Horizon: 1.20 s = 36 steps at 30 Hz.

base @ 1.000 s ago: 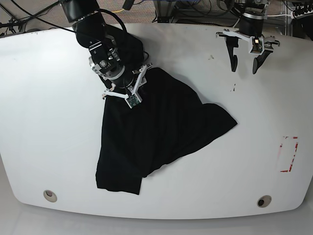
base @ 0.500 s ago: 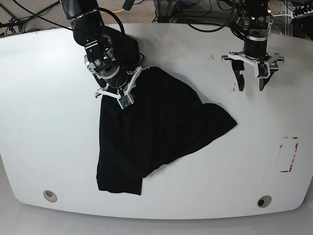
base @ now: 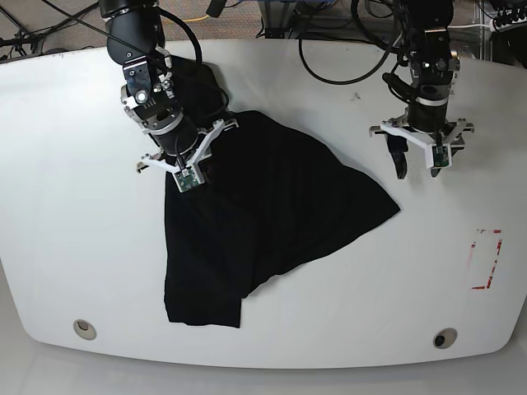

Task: Fold the T-shirt properly
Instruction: 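Lower the left gripper and grasp the shirt edge opposite the right gripper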

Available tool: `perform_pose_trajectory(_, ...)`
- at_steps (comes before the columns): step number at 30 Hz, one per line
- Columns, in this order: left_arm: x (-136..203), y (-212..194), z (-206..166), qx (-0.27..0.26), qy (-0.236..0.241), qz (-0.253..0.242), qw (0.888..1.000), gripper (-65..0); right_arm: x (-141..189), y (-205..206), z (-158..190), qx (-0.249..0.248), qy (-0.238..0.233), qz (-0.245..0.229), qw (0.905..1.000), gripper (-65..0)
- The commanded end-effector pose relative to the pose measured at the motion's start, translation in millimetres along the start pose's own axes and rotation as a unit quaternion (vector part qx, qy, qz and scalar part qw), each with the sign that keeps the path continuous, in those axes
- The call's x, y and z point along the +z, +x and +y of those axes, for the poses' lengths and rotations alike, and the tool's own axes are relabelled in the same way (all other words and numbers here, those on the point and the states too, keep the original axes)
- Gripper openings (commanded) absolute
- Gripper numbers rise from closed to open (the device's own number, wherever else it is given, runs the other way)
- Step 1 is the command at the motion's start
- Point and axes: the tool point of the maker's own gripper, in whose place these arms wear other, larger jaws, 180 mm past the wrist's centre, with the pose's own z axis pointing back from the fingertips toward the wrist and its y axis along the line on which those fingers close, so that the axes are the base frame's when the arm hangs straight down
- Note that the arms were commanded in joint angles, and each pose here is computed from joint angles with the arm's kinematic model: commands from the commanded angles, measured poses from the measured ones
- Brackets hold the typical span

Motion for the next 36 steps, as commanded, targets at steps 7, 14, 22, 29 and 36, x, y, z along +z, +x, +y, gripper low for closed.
perform_pose_trajectory(7,-30.5,12.7,-1.0,0.013,-0.001,0.028,1.0,-29.2,8.4,35.7,-10.1,0.012,-0.014,-0.055,0.9983,-65.0)
perform_pose_trajectory(14,-50.9,-9.3,-2.6,0.024,-0.004,0.073,0.997,-29.2,15.6,38.5,-46.4,-0.004,-0.059,-0.061,0.9964,-65.0)
perform_pose_trajectory(22,-74.5,-26.4,-10.6,0.031,-0.021,0.104,0.994,-29.2,16.3,47.0,-57.9,-0.003,-0.072,-0.071,0.9948,-65.0)
perform_pose_trajectory(29,-93.5,-26.8,-25.6,0.046,-0.04,0.114,0.992,-29.2,16.8,47.6,-60.2,0.002,-0.074,-0.071,0.9948,-65.0)
perform_pose_trajectory(36,-111.8,-27.2,-37.6,0.063,-0.05,0.126,0.989,-29.2,16.5,47.8,-60.5,0.002,-0.074,-0.071,0.9947,-65.0)
